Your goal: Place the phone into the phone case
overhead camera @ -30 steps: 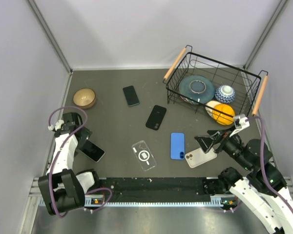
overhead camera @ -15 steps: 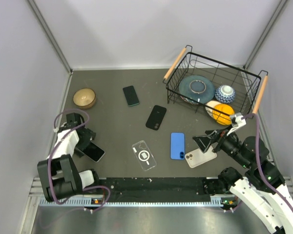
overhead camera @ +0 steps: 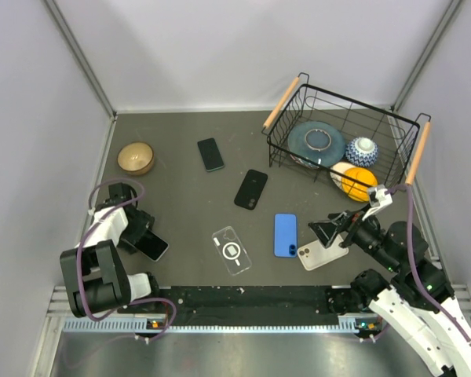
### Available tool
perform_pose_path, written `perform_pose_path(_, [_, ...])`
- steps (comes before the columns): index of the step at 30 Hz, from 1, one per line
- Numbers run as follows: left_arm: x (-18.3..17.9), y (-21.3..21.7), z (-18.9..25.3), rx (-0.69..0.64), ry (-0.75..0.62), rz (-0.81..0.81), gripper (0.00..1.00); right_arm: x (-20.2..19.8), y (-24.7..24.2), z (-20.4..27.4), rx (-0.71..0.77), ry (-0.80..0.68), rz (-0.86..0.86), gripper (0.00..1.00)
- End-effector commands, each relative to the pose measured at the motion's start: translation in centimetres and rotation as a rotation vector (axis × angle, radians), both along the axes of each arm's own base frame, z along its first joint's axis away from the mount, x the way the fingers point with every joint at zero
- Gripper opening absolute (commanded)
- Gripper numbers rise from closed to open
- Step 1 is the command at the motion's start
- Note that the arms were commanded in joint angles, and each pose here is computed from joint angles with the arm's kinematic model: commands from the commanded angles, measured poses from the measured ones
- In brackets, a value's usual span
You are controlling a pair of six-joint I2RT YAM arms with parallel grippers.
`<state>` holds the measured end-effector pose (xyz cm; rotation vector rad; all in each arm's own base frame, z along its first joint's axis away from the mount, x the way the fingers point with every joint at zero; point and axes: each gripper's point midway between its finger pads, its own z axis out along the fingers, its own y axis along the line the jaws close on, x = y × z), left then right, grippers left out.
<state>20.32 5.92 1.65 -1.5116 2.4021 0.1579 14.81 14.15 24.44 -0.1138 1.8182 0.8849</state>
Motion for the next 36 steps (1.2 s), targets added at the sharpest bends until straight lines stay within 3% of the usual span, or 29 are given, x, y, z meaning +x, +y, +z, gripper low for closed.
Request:
perform_pose_path(1, [0.7,-0.5,-0.4,-0.013,-0.046,-0.032,0.88,0.1,0.4,1.0,0.039,-0.014,0.007,0.98])
perform_pose_path(8, [0.3,-1.0,-1.7,-0.024,-0.001,-0.067,0.88,0.2,0.7,1.0,0.056,-0.002,0.006,0.98])
perform_pose_path(10, [0.2,-1.1,-2.0,-0.028,0.008,-0.081,0.81,0.3,0.8,1.0,0.056,0.004,0.008,0.98])
perform_pose_path(11, [0.2,-1.2,-2.0,-0.036,0.007,-0.091,0.72,0.4,0.9,0.9,0.049,0.012,0.013,0.98])
perform_pose_path(14, [1.1,-2.4,-1.6,-0.093,-0.033,-0.175,0.57,0.7,1.2,0.6,0.049,0.033,0.015,0.97])
perform_pose_path(15, [1.4,-2.7,-1.3,-0.101,-0.045,-0.202,0.55,0.8,1.3,0.5,0.052,0.042,0.014,0.97])
perform_pose_path(22, [4.9,-5.6,3.1,-0.068,-0.191,-0.459,0.44,1.5,3.3,-0.4,0.038,0.139,0.071,0.97])
perform_pose_path(28, [6.6,-9.9,5.1,-0.043,-0.215,-0.712,0.36,2.7,5.2,-2.1,-0.010,0.263,0.106,0.95])
perform_pose_path(33, [7.0,-14.4,6.4,-0.034,-0.290,-0.964,0.31,3.6,6.2,-1.5,-0.040,0.253,0.150,0.95])
perform_pose_path(36, [6.3,-18.1,7.6,-0.114,-0.379,-1.116,0.28,4.6,6.9,-0.1,-0.052,0.239,0.160,0.91])
